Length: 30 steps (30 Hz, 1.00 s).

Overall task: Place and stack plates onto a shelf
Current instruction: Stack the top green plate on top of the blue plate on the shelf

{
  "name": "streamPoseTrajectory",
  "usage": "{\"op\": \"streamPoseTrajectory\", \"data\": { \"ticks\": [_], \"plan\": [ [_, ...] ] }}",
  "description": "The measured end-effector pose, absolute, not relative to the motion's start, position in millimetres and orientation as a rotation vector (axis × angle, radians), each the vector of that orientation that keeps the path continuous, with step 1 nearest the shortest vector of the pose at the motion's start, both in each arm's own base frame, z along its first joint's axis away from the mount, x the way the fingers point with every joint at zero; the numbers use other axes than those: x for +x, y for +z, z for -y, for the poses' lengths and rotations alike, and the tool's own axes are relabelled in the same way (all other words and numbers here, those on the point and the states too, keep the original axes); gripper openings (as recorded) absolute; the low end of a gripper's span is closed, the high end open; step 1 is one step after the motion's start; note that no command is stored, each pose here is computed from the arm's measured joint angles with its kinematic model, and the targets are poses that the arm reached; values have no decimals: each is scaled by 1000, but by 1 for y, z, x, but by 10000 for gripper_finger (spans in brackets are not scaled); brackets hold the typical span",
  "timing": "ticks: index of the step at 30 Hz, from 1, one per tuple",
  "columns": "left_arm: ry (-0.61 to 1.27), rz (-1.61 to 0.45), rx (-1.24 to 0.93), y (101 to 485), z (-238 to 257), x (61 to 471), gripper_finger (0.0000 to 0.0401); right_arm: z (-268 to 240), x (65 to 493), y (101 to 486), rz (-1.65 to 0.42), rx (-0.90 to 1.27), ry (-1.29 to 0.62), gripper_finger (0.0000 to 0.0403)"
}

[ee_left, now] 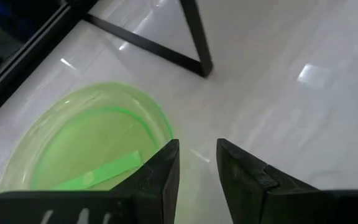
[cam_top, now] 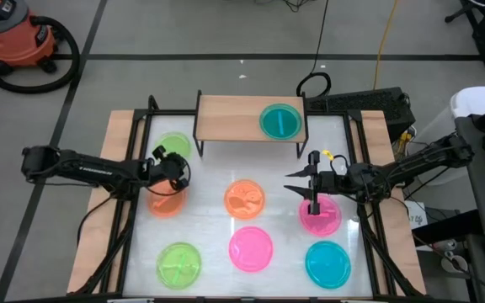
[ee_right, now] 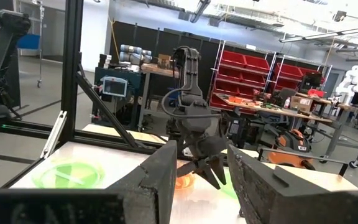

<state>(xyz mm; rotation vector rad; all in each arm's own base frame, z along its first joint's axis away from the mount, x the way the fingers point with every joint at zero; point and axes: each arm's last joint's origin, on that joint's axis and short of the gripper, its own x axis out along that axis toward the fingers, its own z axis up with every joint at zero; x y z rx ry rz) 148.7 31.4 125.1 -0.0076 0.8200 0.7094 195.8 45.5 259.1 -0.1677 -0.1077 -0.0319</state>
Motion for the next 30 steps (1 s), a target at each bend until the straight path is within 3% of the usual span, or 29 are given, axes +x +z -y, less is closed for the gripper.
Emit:
{"op": "streamPoseTrajectory", "data": {
  "ticks": [22,30],
  "plan": [
    [744,-829,-41,125,-42,147,113,-46,196,259,103,-169,-31,128],
    [736,-922,-8,112,-43,150,113,-45,196,258,101,-170,-33,128]
  ]
}}
